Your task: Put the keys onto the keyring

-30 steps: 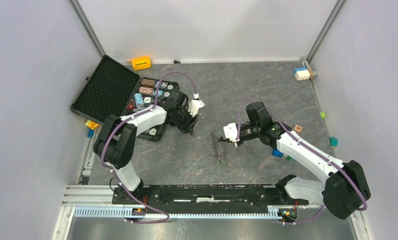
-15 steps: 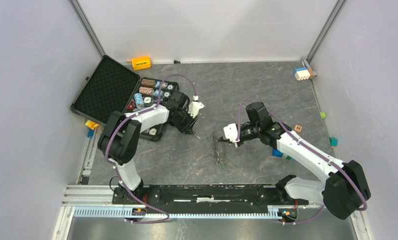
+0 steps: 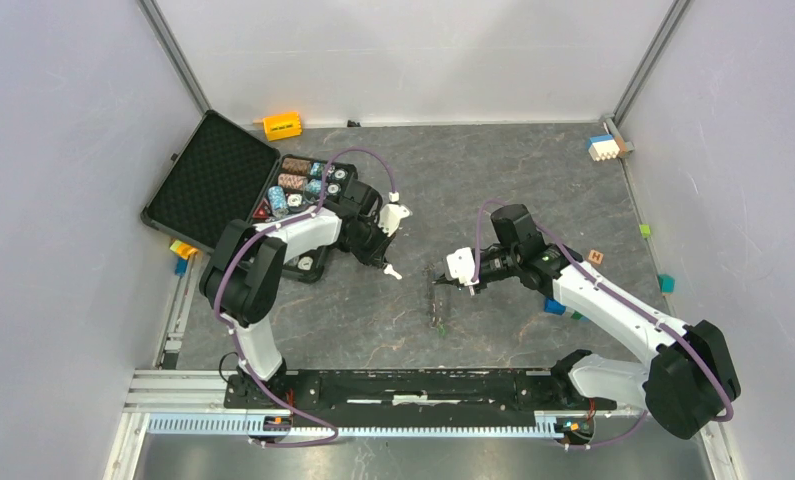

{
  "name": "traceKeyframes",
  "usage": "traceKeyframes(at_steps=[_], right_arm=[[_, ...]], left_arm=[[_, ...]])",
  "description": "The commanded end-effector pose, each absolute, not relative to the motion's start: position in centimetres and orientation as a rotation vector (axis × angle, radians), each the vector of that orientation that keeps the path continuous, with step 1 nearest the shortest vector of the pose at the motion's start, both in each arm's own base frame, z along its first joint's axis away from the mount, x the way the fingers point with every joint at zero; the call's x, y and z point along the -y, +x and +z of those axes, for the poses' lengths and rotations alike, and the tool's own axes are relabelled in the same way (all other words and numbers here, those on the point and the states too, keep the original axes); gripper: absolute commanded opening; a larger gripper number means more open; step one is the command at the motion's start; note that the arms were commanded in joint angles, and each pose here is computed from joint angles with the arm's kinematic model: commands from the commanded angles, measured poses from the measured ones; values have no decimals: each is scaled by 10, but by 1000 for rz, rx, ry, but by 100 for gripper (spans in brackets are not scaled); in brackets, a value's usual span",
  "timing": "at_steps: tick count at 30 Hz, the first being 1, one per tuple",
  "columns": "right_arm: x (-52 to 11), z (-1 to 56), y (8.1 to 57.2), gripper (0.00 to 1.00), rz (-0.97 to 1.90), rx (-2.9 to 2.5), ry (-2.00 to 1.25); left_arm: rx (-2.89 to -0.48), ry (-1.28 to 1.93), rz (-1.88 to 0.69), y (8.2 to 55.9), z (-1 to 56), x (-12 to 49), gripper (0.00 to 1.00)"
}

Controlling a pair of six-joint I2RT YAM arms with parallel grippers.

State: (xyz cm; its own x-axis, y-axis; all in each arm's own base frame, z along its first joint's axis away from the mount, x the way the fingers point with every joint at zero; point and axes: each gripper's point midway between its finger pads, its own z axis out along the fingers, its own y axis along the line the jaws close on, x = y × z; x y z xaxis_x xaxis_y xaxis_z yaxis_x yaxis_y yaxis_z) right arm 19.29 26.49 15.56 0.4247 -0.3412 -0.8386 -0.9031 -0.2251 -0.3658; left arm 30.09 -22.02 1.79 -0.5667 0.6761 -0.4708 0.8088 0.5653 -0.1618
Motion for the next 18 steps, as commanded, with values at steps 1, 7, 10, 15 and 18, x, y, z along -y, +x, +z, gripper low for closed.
traceKeyframes(at_steps=[1, 7, 10, 15, 18], right_arm=[[-267, 167, 190, 0, 767, -1003, -1771], [-267, 165, 190, 0, 768, -1005, -1773], [-267, 164, 189, 0, 772, -1008, -1774], [-267, 164, 189, 0, 773, -1005, -1773], [-267, 165, 189, 0, 775, -1002, -1773]], left_arm=[[-2430, 1184, -545, 302, 28, 227, 11], [-2365, 1199, -543, 306, 47, 229, 2], [-2328, 1213, -561, 305, 59, 232, 2], [-2277, 1254, -595, 301, 67, 235, 2], [-2233, 1287, -614, 299, 71, 237, 2]])
